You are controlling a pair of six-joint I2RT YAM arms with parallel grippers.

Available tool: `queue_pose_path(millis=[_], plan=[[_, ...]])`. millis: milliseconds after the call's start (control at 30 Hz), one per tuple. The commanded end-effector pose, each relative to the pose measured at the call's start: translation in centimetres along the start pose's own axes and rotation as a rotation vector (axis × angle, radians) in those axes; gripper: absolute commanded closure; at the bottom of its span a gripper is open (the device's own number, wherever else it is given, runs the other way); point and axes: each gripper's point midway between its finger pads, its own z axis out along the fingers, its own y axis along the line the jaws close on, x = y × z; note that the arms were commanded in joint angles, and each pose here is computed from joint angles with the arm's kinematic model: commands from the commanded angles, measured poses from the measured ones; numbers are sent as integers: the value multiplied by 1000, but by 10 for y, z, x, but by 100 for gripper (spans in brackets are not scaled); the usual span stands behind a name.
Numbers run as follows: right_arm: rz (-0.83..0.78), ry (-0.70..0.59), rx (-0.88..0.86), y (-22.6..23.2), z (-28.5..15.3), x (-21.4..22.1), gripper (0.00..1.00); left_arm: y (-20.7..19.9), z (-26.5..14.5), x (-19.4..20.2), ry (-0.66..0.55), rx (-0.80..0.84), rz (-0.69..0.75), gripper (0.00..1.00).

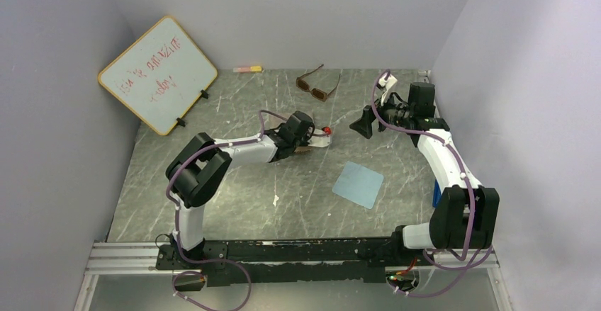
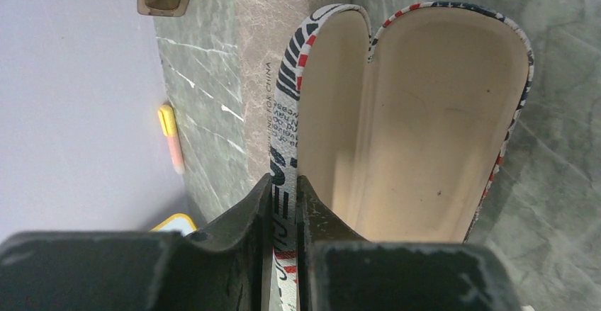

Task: Organize the sunglasses
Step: Place the sunglasses case at the center of the board.

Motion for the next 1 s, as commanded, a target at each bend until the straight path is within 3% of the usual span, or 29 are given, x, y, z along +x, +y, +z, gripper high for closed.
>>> queue_pose_path(millis=[0, 967], plan=[[-13, -29, -18, 0, 1, -7, 0, 19, 0, -11, -27, -85, -7, 86], [-8, -32, -26, 1, 0, -7, 0, 17, 5, -11, -8, -137, 28, 78]])
